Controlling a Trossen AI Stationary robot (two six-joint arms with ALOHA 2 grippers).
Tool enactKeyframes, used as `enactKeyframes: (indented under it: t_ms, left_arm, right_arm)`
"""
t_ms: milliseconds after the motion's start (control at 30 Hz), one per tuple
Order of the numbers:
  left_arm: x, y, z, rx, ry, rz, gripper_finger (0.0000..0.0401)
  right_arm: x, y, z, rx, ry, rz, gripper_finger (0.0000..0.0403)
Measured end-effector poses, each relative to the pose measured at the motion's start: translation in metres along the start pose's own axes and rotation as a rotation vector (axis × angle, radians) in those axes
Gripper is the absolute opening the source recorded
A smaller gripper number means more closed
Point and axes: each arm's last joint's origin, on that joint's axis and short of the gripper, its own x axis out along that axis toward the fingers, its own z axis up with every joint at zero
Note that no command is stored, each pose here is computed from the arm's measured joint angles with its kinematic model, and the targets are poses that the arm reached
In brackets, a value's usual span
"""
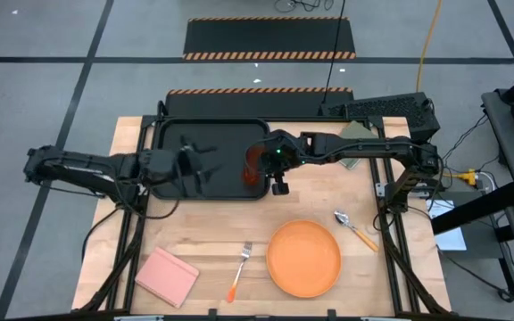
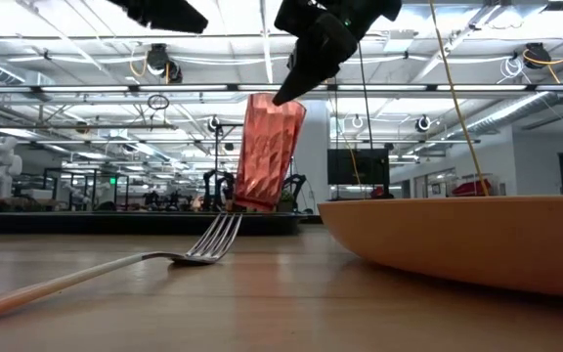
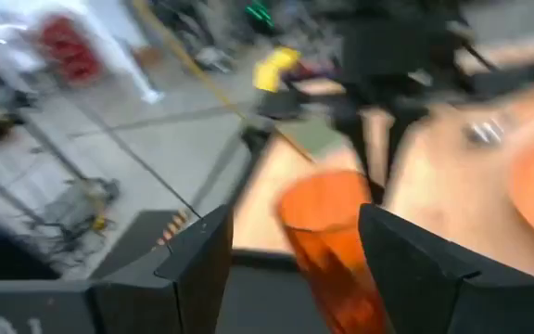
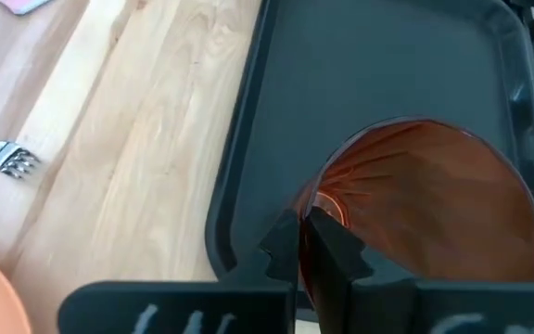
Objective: Pick and place plate/cup/fork/spoon on tray
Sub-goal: Put the orange cup on the black tray
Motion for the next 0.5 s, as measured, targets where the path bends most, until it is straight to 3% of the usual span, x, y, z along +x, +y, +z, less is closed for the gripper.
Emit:
enactKeyframes:
  t_ms: [133,300,500]
  left_arm:
    - [0.013,-0.004,0.023,0.104,0.065,-0.128,0.0235]
    - [0.037,-0.015,0.027,0.251,0.186,-0.171,0.0250]
    - [0.056,-0.024,0.025,0.327,0.238,-0.193,0.0274]
  right_arm:
    - [0.002,0.000,-0.002,-0.017,-0.003,-0.004,0.0002]
    - [0.006,0.001,-0.007,-0.027,0.004,0.000,0.0002]
    - [0.008,0.002,-0.011,-0.041,0.018,0.003,0.0011]
